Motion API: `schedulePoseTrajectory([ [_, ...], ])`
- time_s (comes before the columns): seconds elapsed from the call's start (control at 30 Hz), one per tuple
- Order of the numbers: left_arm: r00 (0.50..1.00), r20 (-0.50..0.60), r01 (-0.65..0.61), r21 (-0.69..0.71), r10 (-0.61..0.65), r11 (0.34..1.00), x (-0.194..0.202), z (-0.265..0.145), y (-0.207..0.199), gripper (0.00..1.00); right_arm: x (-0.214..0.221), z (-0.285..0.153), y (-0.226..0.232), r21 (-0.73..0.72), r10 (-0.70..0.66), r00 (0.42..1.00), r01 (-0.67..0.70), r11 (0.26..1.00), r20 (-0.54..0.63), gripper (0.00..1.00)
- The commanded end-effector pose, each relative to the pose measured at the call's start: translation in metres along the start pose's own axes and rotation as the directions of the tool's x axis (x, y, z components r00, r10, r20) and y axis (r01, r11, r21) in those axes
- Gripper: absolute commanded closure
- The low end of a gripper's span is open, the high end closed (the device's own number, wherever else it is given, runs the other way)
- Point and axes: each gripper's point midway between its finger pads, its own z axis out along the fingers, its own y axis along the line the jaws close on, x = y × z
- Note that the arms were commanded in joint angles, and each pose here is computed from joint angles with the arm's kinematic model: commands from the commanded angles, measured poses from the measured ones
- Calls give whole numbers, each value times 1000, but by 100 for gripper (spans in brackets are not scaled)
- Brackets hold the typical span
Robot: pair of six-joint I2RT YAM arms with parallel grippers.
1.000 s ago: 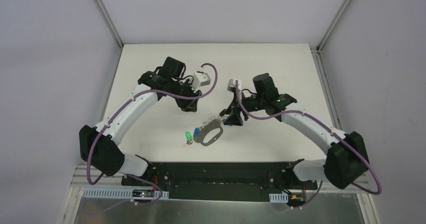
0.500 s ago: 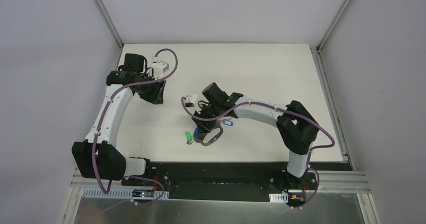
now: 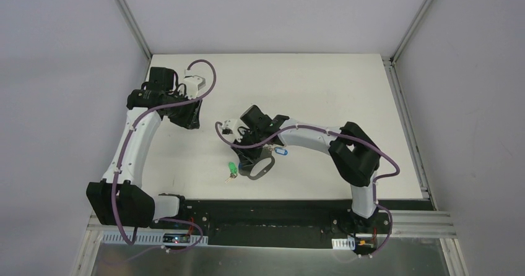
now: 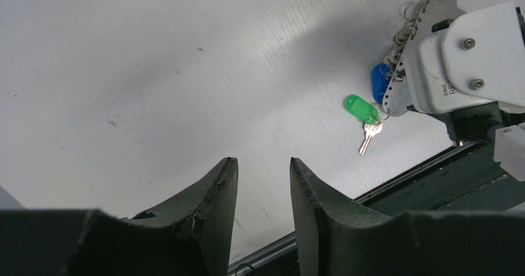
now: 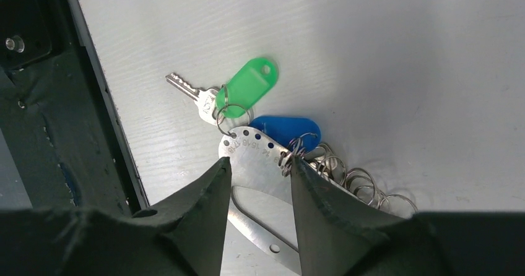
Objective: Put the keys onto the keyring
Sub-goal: Adjust the keyring at the center of the board.
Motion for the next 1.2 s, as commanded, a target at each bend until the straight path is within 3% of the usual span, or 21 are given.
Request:
schedulePoseTrajectory([
  [0.0, 1000, 24, 18, -32, -17, 999, -3, -15, 2, 63, -4, -16, 16, 0, 0, 1000, 0, 1000, 12, 58],
  [0.63, 999, 26, 42, -33, -42, 999, -4, -20, 0, 62, 11, -25, 23, 5, 37, 999, -37, 999, 5, 57],
  [1.17, 999, 24, 49, -30, -48, 998, -4, -20, 0, 62, 18, -7, 21, -21, 85, 996, -86, 996, -26, 56],
])
